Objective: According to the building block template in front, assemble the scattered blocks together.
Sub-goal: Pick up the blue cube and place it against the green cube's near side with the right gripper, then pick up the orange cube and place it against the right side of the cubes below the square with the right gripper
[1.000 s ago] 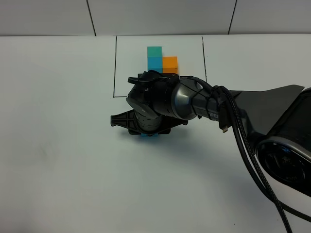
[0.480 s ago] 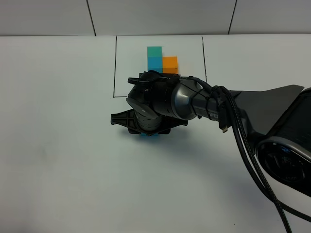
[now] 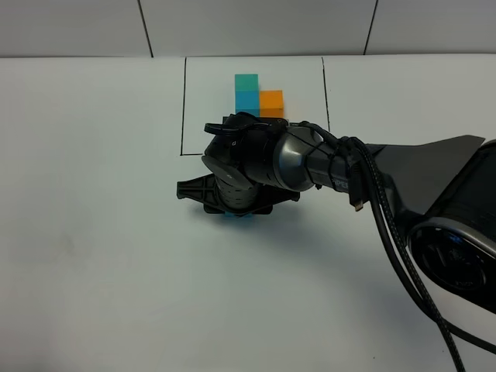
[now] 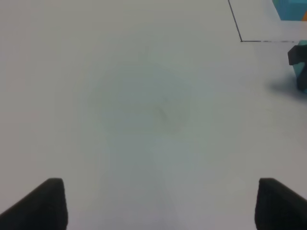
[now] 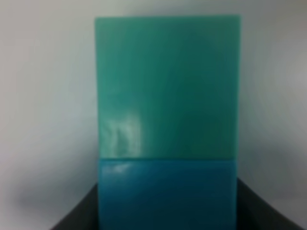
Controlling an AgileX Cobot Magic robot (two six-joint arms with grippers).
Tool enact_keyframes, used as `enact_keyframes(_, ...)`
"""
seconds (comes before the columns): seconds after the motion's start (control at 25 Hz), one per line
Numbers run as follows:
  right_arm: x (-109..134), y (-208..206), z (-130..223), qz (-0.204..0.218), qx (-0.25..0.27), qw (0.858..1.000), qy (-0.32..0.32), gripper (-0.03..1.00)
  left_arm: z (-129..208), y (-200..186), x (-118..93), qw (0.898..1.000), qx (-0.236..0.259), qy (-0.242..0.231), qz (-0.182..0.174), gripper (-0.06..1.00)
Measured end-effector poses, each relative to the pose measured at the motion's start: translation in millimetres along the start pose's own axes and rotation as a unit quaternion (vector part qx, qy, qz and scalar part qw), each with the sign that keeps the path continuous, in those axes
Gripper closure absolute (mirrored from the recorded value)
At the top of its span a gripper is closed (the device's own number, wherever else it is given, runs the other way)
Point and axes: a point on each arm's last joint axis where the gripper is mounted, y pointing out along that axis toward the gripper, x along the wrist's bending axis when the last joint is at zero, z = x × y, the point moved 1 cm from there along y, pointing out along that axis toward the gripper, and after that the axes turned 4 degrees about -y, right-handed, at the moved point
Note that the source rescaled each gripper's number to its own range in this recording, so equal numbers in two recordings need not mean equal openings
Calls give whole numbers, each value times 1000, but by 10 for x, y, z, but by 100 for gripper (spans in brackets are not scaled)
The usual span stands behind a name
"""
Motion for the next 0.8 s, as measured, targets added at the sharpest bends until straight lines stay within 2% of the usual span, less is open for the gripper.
enact_keyframes(0.24, 3, -92, -34, -5, -7, 1000, -12, 27, 0, 0, 0, 1000, 0, 0, 0, 28)
enact_keyframes(0.32, 2, -213, -73, -9, -14, 1000, -17, 12, 0, 0, 0, 1000, 0, 0, 0, 28)
enact_keyframes(0.4, -16, -355, -107, -7, -18, 1000, -25, 0, 0, 0, 0, 1000, 0, 0, 0, 28)
enact_keyframes(0.52, -111, -620, -139, 21, -14, 999, -39, -3, 0, 0, 0, 1000, 0, 0, 0, 28)
enact_keyframes(0.6, -235, -830, -159, 57, -16, 997, -53, -3, 0, 0, 0, 1000, 0, 0, 0, 28)
enact_keyframes(0.72, -484, -1117, -163, 107, -18, 992, -66, 3, 0, 0, 0, 1000, 0, 0, 0, 28)
enact_keyframes(0.8, -699, -1267, -150, 125, -15, 990, -60, 12, 0, 0, 0, 1000, 0, 0, 0, 28)
